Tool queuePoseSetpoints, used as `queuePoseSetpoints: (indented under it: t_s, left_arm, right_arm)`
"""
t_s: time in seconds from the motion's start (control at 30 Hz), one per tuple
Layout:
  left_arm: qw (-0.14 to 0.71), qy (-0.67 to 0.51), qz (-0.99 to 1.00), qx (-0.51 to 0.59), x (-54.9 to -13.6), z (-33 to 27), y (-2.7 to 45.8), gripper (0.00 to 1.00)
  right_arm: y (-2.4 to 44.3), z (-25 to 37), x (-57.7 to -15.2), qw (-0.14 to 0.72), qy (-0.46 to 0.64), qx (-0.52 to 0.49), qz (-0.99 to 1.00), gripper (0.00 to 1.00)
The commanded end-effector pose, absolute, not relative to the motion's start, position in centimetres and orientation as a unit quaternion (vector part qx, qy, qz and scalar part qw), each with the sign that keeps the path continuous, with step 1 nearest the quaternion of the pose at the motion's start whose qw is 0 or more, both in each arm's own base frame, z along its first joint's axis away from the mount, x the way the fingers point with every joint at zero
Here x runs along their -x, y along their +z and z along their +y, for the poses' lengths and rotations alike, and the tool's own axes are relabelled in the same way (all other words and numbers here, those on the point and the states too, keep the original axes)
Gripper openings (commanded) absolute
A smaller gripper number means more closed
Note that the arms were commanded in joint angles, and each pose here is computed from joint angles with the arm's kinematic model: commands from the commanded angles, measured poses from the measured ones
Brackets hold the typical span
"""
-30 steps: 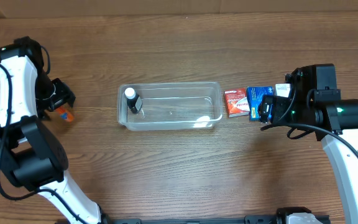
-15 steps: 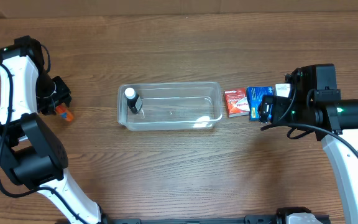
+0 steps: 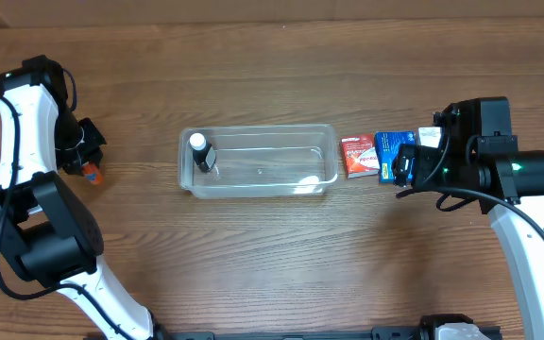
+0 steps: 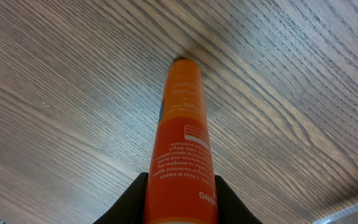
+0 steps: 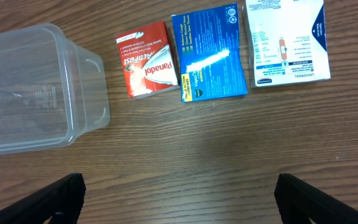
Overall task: Pack container
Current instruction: 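Grasp the orange tube with the left gripper, then carry the orange tube into the container beside the bottle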
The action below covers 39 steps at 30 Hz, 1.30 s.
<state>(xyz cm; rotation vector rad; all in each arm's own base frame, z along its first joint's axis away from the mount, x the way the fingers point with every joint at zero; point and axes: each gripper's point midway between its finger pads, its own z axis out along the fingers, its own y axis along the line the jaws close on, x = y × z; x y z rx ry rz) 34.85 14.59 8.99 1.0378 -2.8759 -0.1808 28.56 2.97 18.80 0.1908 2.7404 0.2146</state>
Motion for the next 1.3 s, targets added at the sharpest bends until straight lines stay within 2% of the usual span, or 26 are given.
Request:
queuePoseSetpoints:
  t_s: [0.0,0.17,0.33,0.57,0.73,0.93,1.27]
  left_arm:
    - [0.047,-0.07,-0.939,-0.333,-34.3,15.2,8.9,0.07]
    - [0.048,-0.069,-0.94,-0.33,-33.9,14.7,9.6,0.04]
    - [0.006,-0.057,-0.95,-0.308,-34.2,12.4,13.3,0.04]
    - [-0.129,0.052,-0.968,-0.21,-34.3,3.0,22.7,0.04]
    - [-0.175,0.082,-0.973,-0.129,-33.0,-2.7,26.1,0.04]
    - [-0.137,0.075,-0.985,-0.077,-32.1,-6.1,24.6,0.04]
    - [-0.02,0.065,-0.994,-0.085,-31.9,-6.7,16.5,0.04]
  right_arm:
    - [19.9,2.7,-29.1,0.209,0.075,-0.073,0.972,1.0]
    - [19.9,2.7,-29.1,0.209,0.075,-0.073,0.972,1.0]
    - [19.9,2.7,-29.1,0.209,0.075,-0.073,0.972,1.0]
    - [19.9,2.7,-29.1,0.209,0.076,-0.073,0.972,1.0]
    - [19.9,2.7,-29.1,0.209,0.075,-0.073,0.972,1.0]
    - [19.9,2.7,-29.1,0.209,0.075,-0.073,0.972,1.0]
    - [19.9,2.7,-29.0,0.207,0.075,-0.073,0.973,1.0]
